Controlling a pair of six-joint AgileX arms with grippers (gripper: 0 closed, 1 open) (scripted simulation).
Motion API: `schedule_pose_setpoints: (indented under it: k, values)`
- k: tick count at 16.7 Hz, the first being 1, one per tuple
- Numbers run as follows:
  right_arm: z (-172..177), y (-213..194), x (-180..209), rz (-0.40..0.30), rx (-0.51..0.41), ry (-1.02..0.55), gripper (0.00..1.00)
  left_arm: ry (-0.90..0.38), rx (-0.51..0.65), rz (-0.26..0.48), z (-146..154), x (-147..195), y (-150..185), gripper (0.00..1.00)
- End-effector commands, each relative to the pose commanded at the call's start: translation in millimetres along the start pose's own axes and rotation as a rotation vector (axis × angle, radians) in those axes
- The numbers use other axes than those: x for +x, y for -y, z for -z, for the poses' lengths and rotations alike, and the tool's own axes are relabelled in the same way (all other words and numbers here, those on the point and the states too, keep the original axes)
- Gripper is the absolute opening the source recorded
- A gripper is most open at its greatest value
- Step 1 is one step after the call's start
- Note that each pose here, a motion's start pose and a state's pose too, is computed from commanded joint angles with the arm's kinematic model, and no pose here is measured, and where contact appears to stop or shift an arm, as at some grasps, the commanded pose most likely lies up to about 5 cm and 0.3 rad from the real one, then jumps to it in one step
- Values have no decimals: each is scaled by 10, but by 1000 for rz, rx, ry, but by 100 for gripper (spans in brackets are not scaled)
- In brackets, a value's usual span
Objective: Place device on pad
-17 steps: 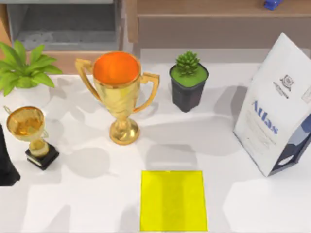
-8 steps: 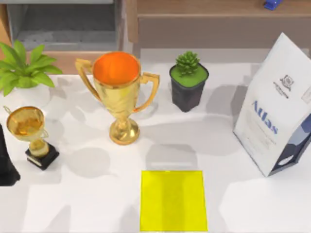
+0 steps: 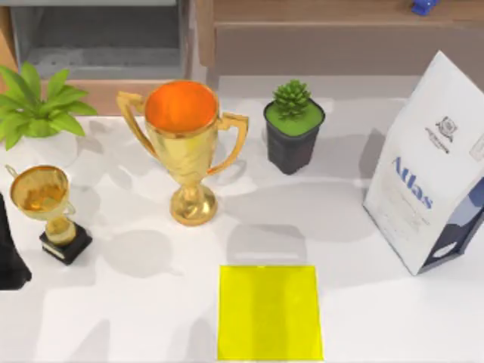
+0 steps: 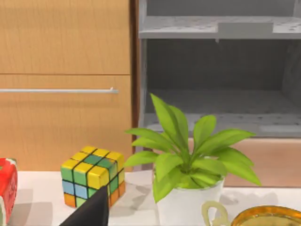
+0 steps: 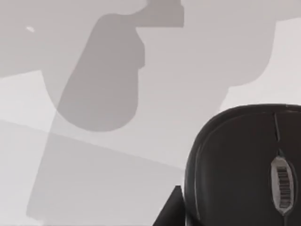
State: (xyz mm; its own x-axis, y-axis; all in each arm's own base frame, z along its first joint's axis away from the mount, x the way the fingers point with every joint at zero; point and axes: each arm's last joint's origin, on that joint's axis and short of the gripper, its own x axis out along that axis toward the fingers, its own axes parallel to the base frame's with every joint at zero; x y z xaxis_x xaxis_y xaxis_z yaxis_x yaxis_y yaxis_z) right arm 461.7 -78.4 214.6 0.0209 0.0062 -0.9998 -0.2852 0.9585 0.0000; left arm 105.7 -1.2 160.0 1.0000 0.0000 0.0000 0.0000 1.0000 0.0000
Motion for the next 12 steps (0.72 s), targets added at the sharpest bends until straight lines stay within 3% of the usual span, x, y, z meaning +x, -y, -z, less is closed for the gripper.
schedule_pose_setpoints:
  k: [5, 9, 12]
  values:
    - [-16, -13, -35, 7, 1, 16, 0, 0, 0, 0, 0, 0, 0, 100]
    - [-139, -352, -677, 82, -21, 246, 0, 0, 0, 0, 0, 0, 0, 100]
    - [-198, -976, -1158, 72, -55, 419, 0, 0, 0, 0, 0, 0, 0, 100]
